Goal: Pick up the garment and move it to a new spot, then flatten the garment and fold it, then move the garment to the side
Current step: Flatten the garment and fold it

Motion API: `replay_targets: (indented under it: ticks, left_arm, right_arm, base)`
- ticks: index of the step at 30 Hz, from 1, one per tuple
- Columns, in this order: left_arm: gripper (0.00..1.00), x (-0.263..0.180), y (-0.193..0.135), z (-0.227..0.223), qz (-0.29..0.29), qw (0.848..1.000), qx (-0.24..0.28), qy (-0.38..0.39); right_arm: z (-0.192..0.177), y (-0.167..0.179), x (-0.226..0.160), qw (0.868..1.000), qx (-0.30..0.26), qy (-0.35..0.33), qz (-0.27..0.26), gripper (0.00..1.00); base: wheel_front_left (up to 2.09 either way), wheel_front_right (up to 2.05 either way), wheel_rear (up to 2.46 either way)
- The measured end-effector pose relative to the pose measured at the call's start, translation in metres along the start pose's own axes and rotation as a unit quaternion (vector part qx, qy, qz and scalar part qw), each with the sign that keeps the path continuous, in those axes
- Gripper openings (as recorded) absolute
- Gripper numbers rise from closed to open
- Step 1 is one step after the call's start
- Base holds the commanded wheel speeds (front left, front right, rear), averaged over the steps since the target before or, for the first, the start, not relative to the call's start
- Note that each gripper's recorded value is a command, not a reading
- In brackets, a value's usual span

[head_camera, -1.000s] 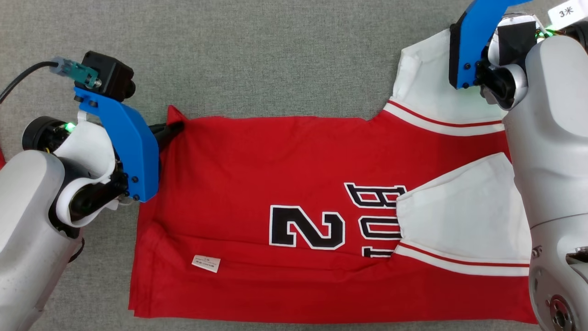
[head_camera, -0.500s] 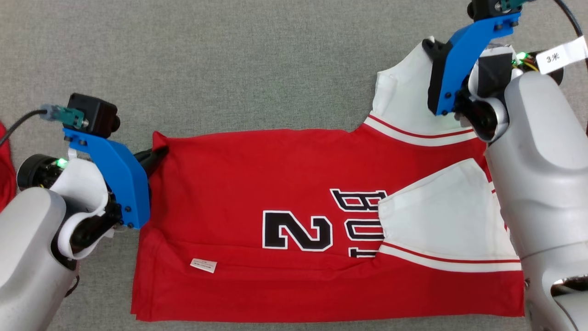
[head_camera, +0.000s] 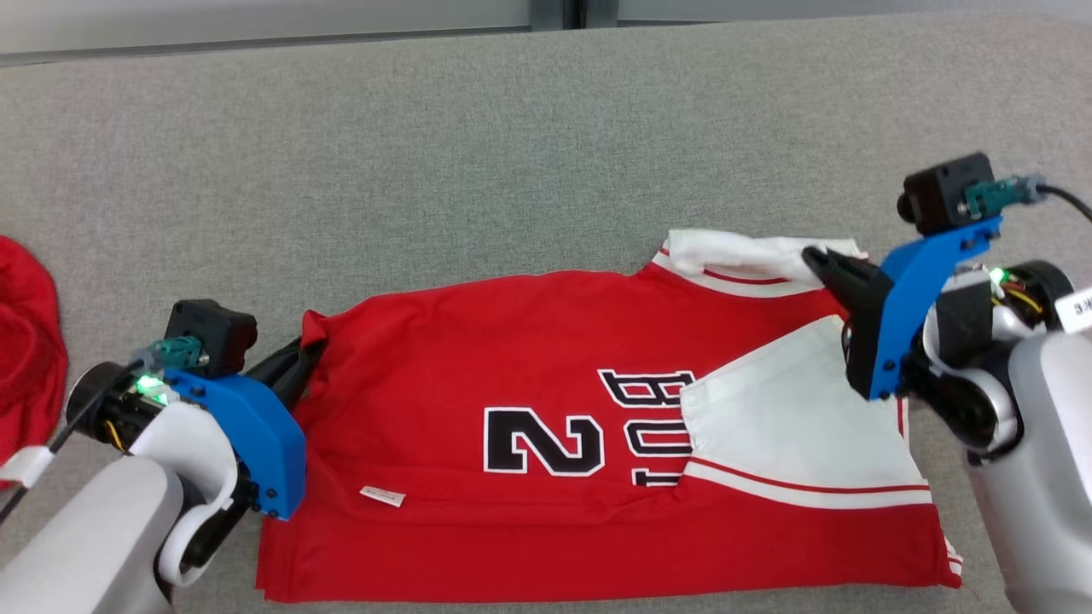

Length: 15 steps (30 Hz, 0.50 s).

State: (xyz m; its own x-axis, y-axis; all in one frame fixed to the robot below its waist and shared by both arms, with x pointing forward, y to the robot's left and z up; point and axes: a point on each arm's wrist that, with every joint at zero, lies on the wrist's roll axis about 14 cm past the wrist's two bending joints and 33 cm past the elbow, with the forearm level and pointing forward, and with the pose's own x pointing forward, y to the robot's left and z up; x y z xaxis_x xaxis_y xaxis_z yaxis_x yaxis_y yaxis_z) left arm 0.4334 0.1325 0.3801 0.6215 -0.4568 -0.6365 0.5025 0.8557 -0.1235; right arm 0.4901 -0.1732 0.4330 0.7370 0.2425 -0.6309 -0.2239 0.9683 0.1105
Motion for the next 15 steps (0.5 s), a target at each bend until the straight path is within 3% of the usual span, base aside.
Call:
replay_targets:
  ticks: [8,15]
  left_arm:
    - [0.00,-0.014,-0.002,0.008,0.037,0.994,0.002,-0.100]
    - [0.00,-0.023,-0.007,-0.004,0.039,0.990,0.034,-0.130]
  right_arm:
    - [-0.026,0.008,-0.050,0.999,0.037,-0.003,0.004,0.00]
    - [-0.059,0.021,-0.076,0.996,0.079,0.029,0.008,0.00]
  base:
    - [0.00,0.00,0.00]
    - [0.00,0.00,0.00]
